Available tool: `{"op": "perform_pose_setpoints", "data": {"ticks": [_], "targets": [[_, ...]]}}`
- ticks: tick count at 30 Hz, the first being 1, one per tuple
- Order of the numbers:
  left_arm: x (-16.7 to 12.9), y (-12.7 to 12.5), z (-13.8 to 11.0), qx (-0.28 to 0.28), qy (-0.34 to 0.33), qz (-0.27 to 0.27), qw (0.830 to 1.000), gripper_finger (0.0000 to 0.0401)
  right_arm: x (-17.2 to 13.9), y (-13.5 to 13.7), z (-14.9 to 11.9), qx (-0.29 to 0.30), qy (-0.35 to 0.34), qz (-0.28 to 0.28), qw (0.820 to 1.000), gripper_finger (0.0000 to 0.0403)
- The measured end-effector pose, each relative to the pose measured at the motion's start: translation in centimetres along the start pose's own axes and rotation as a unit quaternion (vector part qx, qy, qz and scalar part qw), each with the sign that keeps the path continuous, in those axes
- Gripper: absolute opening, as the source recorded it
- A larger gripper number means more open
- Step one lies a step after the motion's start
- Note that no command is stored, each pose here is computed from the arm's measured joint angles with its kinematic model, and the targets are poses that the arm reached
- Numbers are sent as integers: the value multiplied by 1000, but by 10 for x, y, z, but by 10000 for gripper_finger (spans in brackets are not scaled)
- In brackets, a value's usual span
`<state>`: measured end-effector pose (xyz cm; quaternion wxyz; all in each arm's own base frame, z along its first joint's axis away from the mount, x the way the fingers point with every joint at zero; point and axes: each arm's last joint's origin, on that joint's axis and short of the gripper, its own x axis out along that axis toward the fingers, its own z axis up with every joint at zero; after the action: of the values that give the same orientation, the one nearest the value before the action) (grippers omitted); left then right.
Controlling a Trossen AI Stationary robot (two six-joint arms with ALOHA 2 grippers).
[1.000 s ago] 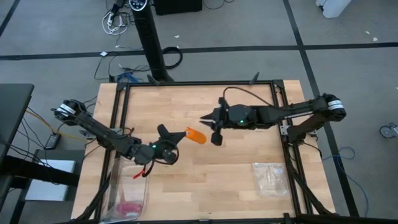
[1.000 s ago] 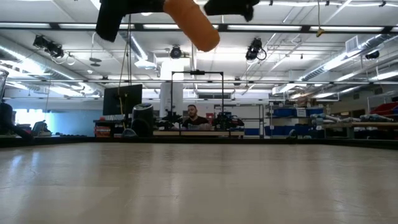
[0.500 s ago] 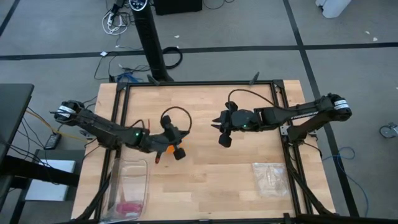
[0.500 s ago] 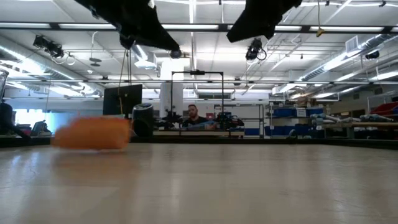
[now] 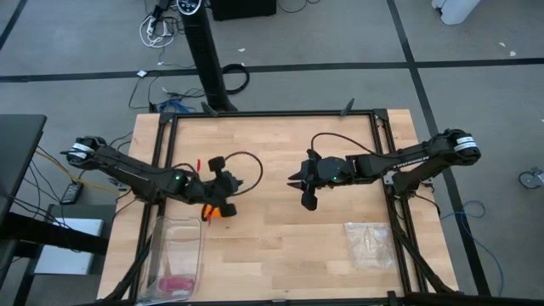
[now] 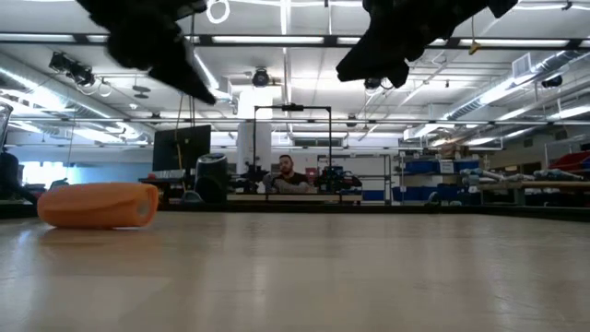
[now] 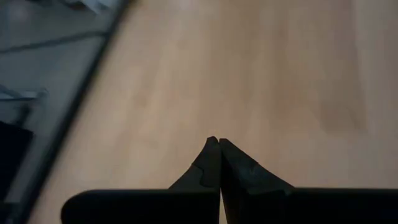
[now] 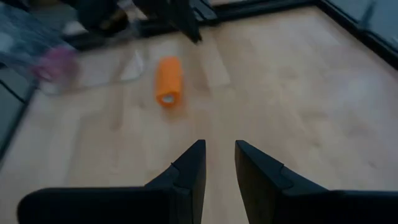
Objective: Roll bandage
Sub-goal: Adjust the orange bandage
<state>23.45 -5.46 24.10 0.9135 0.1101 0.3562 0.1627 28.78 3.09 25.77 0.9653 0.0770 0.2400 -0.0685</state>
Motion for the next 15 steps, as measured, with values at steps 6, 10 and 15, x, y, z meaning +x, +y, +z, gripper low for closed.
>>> {"op": "perform_pose_setpoints", "data": {"ticks": [6, 10, 15], "targets": [[-3, -11, -24, 63, 114, -79, 988, 16, 2, 7, -12, 7, -33, 25, 999, 85], [3, -14, -34, 85, 169, -76, 979, 23, 3, 8, -15, 8, -39, 30, 999, 79], [6, -27, -39, 113, 194, -150, 963, 26, 2, 11, -15, 0, -45, 37, 998, 74]]}}
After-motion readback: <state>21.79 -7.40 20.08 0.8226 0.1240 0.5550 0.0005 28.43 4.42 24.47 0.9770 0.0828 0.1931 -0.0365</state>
